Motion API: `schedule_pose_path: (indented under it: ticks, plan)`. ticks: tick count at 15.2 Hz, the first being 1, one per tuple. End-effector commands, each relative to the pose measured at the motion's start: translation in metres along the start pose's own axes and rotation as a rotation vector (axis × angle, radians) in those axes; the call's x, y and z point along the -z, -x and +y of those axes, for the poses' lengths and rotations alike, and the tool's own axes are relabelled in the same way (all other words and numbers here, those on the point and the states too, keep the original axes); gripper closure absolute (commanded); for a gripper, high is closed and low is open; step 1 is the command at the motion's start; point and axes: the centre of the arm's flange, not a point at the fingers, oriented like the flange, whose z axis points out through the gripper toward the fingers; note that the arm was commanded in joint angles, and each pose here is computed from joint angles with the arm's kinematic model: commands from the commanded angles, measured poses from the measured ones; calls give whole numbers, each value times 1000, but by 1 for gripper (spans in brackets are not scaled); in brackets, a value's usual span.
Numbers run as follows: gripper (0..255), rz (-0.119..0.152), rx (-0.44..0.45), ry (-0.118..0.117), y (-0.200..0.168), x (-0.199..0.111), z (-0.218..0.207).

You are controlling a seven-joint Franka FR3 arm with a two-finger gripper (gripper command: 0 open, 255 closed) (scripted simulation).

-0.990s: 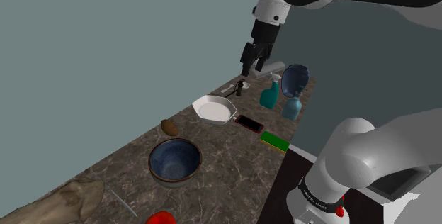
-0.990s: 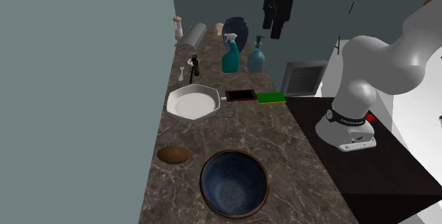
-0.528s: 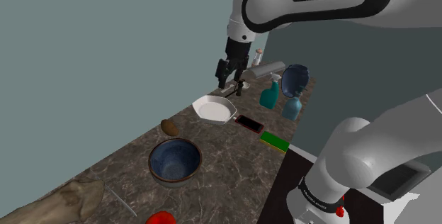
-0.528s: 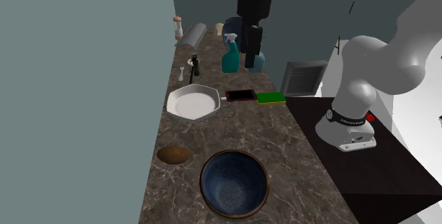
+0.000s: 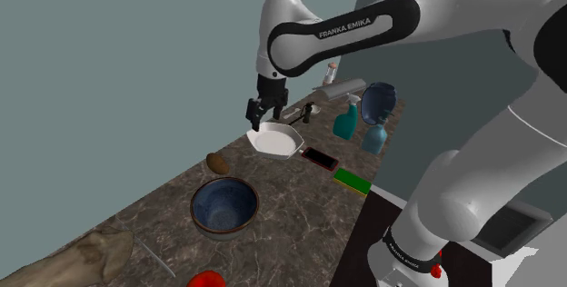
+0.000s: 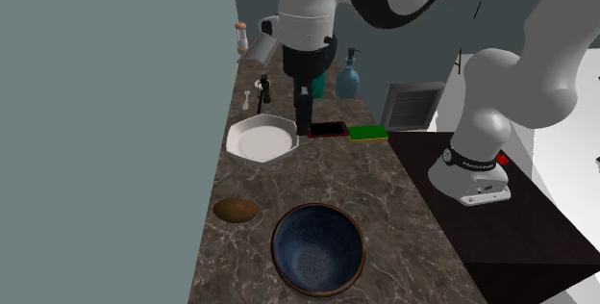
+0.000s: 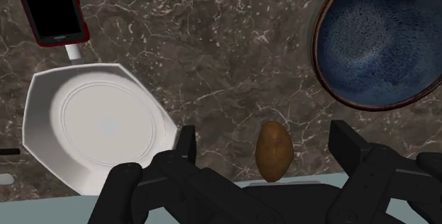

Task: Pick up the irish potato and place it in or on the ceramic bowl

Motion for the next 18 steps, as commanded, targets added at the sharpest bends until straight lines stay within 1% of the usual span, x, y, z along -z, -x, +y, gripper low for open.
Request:
schedule_pose_path:
  ticks: [1, 18]
  plan:
    - [0, 0, 4, 11, -17, -19, -8]
    - [0, -13, 31, 108, -156, -189, -80]
